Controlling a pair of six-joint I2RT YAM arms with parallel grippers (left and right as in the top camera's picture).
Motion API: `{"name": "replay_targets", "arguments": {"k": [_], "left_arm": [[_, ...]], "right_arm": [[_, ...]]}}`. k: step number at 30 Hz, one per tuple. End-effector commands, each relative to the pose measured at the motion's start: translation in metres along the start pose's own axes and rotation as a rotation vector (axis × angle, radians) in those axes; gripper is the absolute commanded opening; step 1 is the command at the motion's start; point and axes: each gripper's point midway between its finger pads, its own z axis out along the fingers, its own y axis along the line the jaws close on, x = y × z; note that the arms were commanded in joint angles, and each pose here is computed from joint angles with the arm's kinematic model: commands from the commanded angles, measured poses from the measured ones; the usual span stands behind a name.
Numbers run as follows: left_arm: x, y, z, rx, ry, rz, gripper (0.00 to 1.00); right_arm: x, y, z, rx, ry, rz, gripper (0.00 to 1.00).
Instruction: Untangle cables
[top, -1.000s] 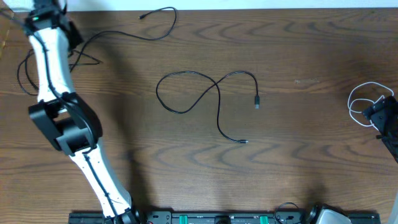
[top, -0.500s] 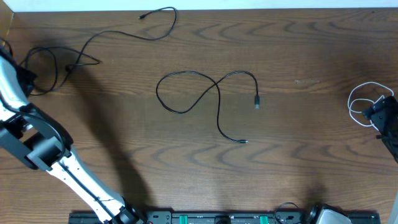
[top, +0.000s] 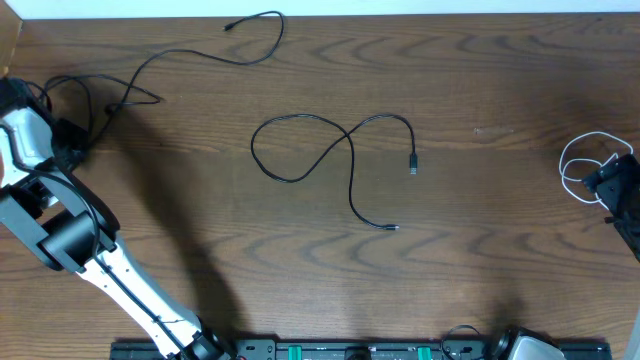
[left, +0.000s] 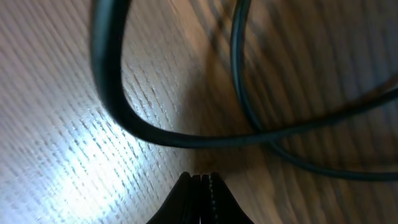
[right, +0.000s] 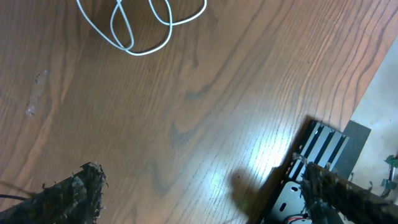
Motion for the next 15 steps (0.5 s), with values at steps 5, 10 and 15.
{"name": "replay_targets", "arguments": {"k": [5, 10, 15], "left_arm": [[0.010, 0.004, 0.023, 0.005, 0.010, 0.000, 0.08], [0.007, 0.001, 0.028, 0.019, -0.012, 0.046, 0.08], [0.012, -0.017, 0.044, 0.102, 0.005, 0.106, 0.08]], "right_arm": [[-0.002, -0.002, 0.000, 0.008, -0.007, 0.020, 0.99], [-0.002, -0.002, 0.000, 0.008, -0.007, 0.020, 0.99], [-0.002, -0.002, 0.000, 0.008, -0.007, 0.020, 0.99]]}}
